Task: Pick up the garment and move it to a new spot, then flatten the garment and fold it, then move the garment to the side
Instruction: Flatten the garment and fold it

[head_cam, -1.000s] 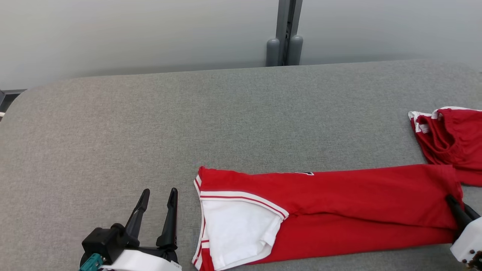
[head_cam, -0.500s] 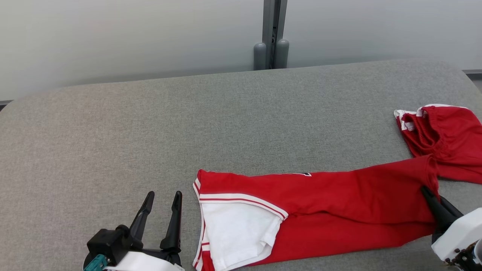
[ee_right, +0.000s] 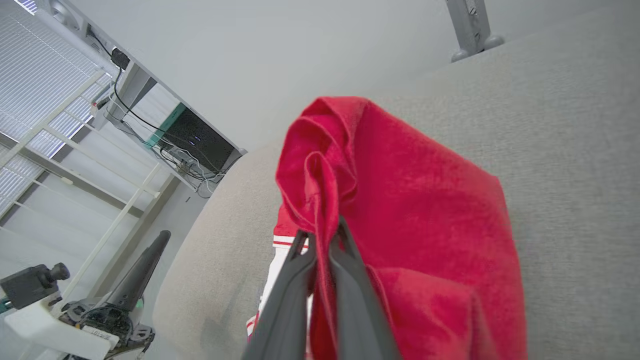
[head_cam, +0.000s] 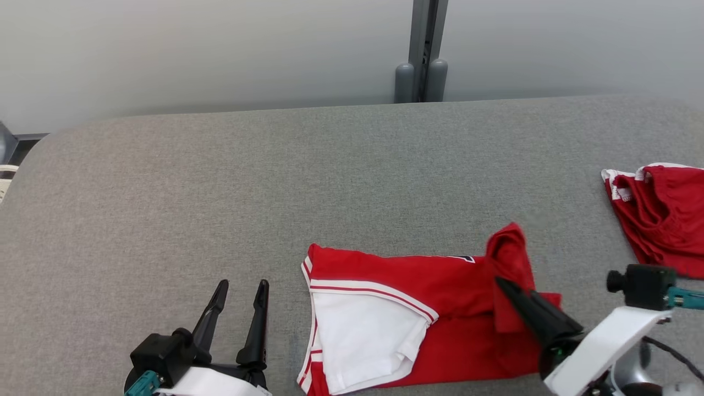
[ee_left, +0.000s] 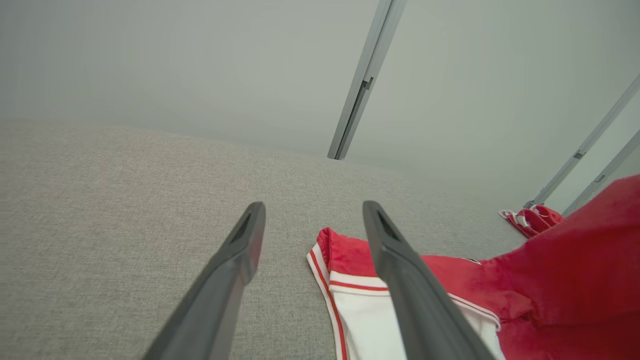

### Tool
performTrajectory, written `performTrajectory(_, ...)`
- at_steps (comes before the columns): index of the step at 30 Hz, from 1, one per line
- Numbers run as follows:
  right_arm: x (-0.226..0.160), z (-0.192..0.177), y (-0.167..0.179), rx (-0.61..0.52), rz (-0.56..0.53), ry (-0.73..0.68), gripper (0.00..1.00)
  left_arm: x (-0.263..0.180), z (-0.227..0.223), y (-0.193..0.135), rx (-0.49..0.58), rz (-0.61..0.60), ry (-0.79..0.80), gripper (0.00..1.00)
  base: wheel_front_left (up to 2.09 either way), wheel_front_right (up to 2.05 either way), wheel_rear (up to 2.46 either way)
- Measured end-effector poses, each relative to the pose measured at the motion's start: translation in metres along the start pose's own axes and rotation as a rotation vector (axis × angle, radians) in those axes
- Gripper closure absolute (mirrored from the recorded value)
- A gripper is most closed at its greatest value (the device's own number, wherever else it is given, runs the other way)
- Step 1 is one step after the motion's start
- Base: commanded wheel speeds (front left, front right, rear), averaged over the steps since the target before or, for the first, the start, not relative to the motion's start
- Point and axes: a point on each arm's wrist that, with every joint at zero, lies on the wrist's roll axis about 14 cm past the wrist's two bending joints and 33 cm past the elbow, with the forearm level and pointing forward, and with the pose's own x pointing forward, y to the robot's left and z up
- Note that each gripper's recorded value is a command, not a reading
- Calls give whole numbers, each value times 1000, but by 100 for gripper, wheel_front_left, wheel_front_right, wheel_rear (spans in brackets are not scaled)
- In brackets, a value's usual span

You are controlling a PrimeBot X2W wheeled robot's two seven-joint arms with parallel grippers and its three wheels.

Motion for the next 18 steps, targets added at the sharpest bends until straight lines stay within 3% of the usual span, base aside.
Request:
performTrajectory(4, 18, -20, 33, 73, 104, 52, 100, -1, 4, 4, 0, 11, -14, 0, 0, 0, 0)
performTrajectory(18, 64, -68, 71, 94, 205, 157, 100, -10, 14, 17, -3, 59, -47, 0, 0, 0, 0)
